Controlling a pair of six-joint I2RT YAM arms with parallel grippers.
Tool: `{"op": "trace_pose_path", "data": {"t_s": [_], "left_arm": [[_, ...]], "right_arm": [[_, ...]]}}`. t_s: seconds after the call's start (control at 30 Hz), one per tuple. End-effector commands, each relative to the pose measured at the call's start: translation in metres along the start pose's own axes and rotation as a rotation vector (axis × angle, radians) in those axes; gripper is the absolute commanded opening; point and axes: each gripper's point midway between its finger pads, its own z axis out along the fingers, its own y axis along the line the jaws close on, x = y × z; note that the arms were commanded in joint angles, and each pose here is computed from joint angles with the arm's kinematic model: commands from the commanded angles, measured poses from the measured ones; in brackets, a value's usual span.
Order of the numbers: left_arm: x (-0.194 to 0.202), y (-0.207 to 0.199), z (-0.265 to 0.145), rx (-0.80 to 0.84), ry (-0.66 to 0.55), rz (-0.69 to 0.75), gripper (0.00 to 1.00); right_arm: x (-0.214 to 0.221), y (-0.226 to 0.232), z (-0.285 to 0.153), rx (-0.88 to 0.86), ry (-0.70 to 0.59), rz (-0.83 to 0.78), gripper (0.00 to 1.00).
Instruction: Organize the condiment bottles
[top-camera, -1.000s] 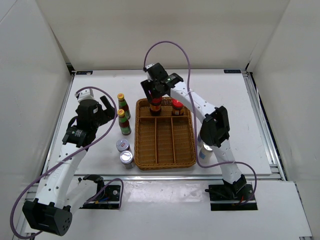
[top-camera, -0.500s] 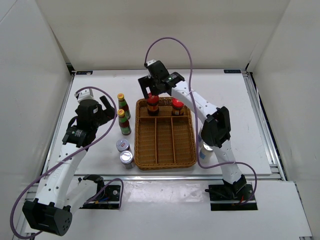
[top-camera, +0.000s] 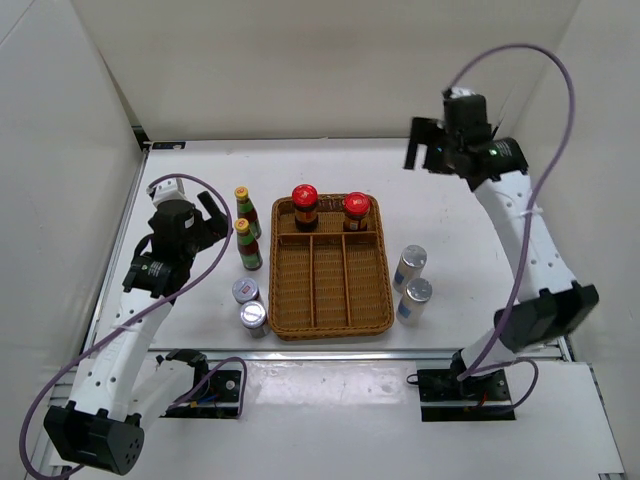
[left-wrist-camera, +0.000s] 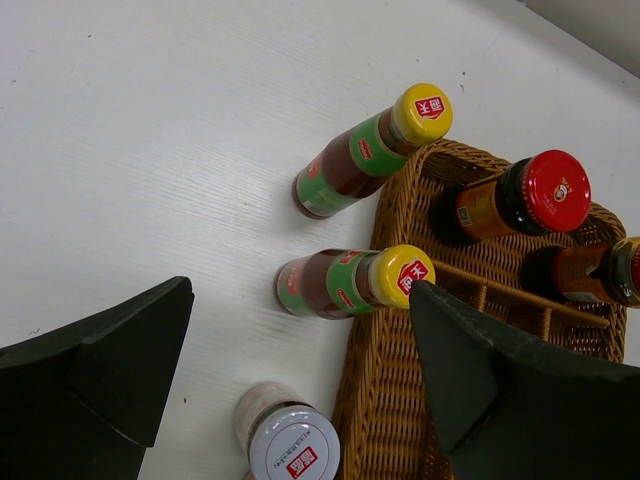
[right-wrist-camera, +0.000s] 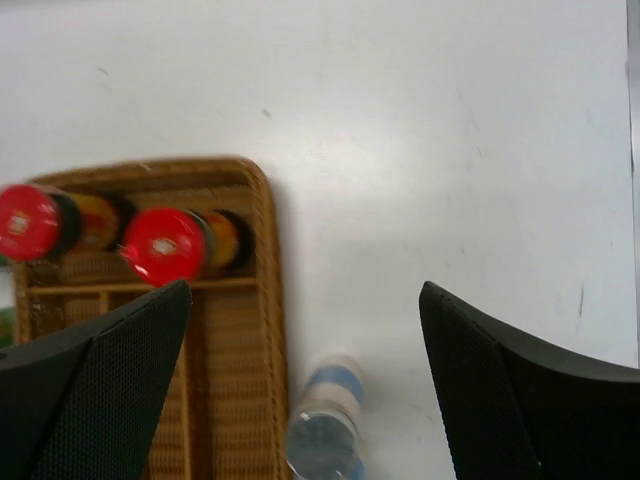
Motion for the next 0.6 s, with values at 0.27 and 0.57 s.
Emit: {"op": "trace_pose_path", "data": {"t_s": [0.27, 0.57], "left_arm": [[-0.002, -0.003, -0.003, 0.014, -0.008, -0.004, 1.0], [-0.002, -0.003, -0.003, 0.014, -0.008, -0.004, 1.0]], "right_arm": [[0.162, -0.021, 0.024, 0.001, 0.454, 0.016, 0.91], [0.213, -0.025, 0.028, -0.003, 0.581, 0.028, 0.88]]}}
